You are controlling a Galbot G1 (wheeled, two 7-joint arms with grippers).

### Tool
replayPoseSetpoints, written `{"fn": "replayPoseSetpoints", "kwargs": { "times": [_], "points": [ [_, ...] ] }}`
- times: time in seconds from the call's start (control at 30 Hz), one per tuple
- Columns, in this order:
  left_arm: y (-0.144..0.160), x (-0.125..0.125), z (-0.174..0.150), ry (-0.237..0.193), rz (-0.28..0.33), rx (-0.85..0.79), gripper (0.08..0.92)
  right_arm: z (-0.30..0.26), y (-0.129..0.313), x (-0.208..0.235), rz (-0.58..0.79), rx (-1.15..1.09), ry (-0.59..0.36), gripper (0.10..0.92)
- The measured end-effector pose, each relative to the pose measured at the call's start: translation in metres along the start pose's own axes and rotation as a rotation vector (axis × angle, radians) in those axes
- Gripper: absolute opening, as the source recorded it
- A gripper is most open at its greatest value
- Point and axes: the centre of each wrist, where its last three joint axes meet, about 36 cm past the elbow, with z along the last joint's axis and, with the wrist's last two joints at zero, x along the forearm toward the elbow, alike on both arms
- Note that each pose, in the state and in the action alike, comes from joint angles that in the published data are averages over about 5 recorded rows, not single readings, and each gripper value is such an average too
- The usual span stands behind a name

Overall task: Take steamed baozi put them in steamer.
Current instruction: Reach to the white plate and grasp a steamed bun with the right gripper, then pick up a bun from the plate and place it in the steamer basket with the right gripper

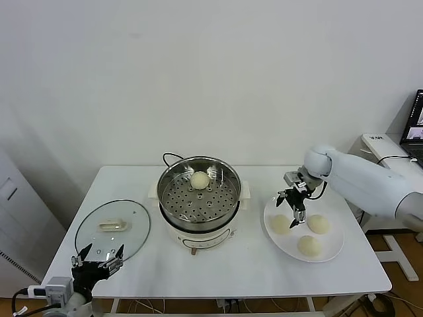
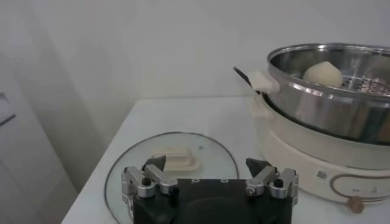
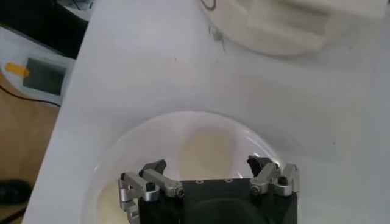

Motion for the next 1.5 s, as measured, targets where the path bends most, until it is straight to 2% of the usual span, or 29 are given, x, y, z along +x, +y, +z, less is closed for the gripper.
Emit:
{"fn": "replayPoseSetpoints", "kwargs": {
  "times": [0.3,0.4,0.8,0.93,1.17,1.5],
  "points": [
    [-0.001,0.003,0.0,0.0,0.002,0.002,0.823,0.003,0.003,-0.024,0.013,-0.019,0.007,0.821],
    [-0.001,0.003,0.0,0.001,0.002,0.002,0.823,0.004,0.003,-0.03,0.014,-0.025,0.011,0.798],
    [-0.002,0.004,0.001,0.004,0.001,0.006,0.823,0.006,0.005,-0.036,0.022,-0.028,0.024,0.515],
    [-0.003,0.005,0.0,0.002,0.001,0.008,0.823,0.006,0.004,-0.032,0.024,-0.024,0.024,0.502],
    [-0.004,0.006,-0.002,0.002,0.002,0.01,0.823,0.001,-0.002,-0.005,0.032,-0.018,0.02,0.501],
    [-0.004,0.007,-0.003,0.004,0.003,0.002,0.823,-0.037,-0.028,0.083,0.069,-0.005,-0.032,0.501]
  ]
}}
